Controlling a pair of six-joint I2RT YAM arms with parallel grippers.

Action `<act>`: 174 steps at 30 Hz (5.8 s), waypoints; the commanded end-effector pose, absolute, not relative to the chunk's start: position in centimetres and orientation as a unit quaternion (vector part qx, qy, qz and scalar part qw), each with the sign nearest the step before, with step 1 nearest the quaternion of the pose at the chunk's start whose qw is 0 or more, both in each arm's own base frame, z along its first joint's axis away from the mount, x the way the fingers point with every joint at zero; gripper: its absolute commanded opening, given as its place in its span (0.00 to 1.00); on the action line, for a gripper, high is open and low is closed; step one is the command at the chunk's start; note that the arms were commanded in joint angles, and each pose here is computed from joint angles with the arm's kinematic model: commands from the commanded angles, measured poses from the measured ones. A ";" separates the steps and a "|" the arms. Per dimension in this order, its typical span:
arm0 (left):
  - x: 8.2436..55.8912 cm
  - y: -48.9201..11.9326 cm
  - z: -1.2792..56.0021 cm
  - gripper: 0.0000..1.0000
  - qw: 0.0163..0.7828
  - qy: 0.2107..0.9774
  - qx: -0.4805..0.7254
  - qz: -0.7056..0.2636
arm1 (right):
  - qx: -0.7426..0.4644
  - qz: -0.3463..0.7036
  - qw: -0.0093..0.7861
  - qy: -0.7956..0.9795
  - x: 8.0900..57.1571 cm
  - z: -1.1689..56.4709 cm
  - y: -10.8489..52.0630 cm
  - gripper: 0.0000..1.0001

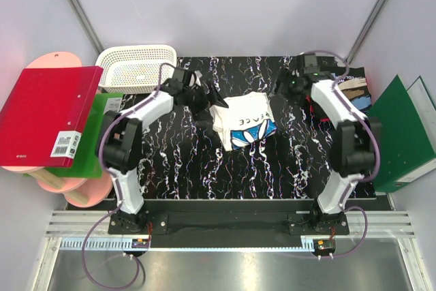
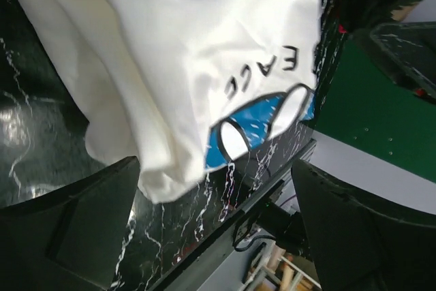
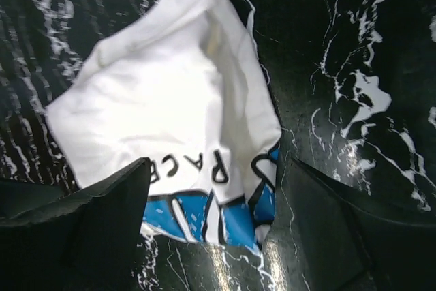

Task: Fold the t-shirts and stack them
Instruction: Smooth out wrinkles on the folded tshirt, then put the neatly folded tshirt into the corner of the board with the right arm

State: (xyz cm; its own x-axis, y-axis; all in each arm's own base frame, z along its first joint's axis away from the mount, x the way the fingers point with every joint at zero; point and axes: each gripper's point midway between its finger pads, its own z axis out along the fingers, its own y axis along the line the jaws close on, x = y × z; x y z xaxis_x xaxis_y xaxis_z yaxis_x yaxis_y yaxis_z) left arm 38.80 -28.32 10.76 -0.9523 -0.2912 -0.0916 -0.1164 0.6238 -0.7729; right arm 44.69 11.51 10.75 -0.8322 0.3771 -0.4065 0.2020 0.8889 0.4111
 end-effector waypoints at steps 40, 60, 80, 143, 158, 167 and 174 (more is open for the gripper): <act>36.7 -35.2 10.1 0.00 0.024 0.865 -0.064 -0.496 | 0.239 0.466 0.013 0.852 35.1 5.6 20.4 0.00; 36.2 -26.7 4.6 0.00 -0.018 0.887 -0.125 -0.444 | 0.267 0.328 -0.010 0.906 34.5 0.8 17.4 0.00; 35.3 -21.1 13.8 0.99 0.157 0.936 -0.023 -0.313 | 0.108 0.073 0.274 0.953 40.3 13.8 7.1 1.00; 33.9 -20.0 10.0 0.99 0.066 0.962 -0.066 -0.258 | 0.051 0.156 0.097 0.982 43.2 0.7 19.0 0.00; 33.7 -20.1 9.0 0.99 0.052 0.962 -0.059 -0.260 | 0.070 -0.059 0.330 0.940 49.2 16.5 6.4 0.00; 33.0 -19.8 8.4 0.99 0.044 0.964 -0.055 -0.256 | 0.098 -0.129 0.412 0.897 51.5 23.8 2.3 0.00; 32.7 -19.6 8.2 0.99 0.044 0.965 -0.053 -0.253 | 0.176 -0.171 0.440 0.864 52.0 28.6 -5.1 0.00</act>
